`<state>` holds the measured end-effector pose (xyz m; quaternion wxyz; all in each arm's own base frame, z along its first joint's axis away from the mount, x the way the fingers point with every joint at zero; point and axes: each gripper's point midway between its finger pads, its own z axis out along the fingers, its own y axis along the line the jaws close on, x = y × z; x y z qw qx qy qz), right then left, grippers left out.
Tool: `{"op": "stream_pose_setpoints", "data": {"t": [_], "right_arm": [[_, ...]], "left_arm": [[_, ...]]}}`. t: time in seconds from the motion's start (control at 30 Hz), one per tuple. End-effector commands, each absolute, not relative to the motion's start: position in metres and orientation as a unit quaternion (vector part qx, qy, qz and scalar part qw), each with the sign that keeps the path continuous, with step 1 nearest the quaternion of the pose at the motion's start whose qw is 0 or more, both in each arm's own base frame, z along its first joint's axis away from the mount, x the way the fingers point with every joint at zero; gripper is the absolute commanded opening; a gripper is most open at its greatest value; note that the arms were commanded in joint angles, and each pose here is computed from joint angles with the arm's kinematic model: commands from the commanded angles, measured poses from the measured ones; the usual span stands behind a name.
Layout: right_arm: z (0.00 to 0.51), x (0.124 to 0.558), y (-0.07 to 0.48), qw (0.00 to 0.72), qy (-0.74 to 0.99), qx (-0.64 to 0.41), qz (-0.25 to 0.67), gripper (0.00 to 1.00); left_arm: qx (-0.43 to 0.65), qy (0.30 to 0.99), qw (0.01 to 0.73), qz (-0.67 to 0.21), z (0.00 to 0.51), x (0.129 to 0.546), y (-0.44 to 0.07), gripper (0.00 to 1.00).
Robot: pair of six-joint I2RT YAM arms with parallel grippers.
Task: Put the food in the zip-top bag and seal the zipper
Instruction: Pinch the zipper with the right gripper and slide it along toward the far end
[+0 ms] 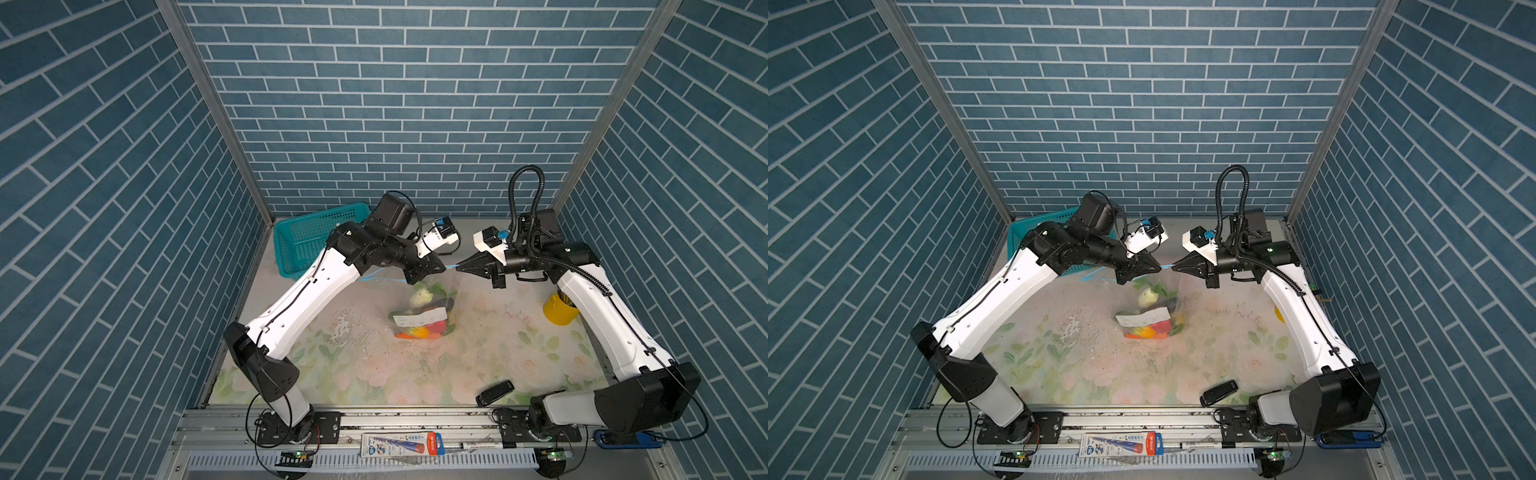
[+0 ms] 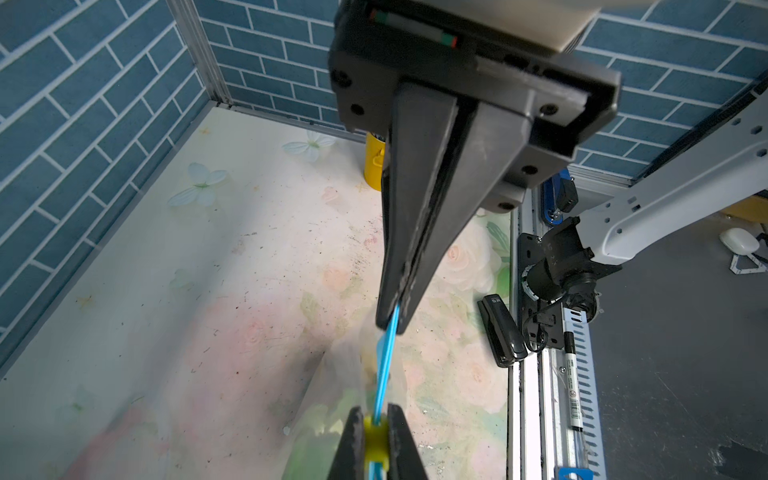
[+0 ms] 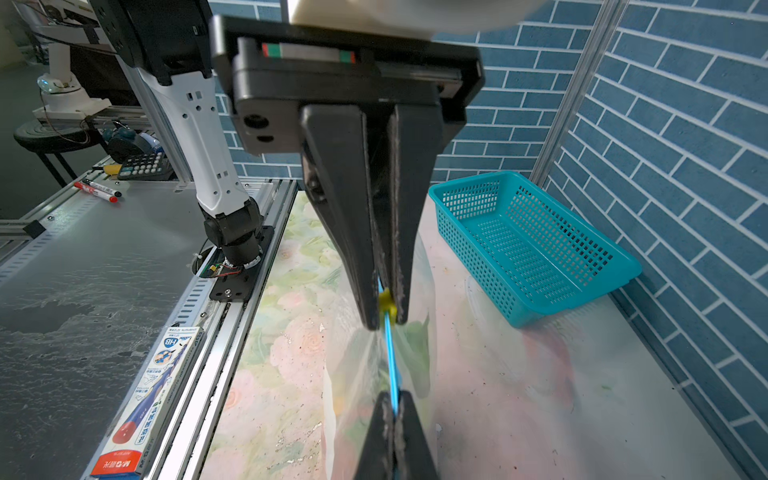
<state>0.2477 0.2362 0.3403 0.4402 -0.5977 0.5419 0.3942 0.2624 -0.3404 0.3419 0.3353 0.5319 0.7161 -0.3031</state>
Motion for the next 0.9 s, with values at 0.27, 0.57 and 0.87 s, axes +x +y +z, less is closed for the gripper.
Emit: {"op": "stream_pose_setpoints", "data": {"t": [0.27, 0.57, 0.87], "right_arm": [[0.370, 0.255, 0.216, 0.484, 0.550, -0.590, 0.341, 0.00], [0.367, 0.268, 0.206, 0.479, 0.580, -0.572, 0.327, 0.00], [0.362, 0.277, 0.202, 0.482, 0.598, -0.552, 0.324, 0.00]], "left_arm": [[0.467, 0.789, 0.322, -0.237, 0.314, 0.257, -0.265, 0.05], [0.423, 0.812, 0.328, -0.232, 0.300, 0.242, -0.227, 0.07], [0.400, 0.831, 0.322, -0.212, 0.289, 0.232, -0.201, 0.07]]}}
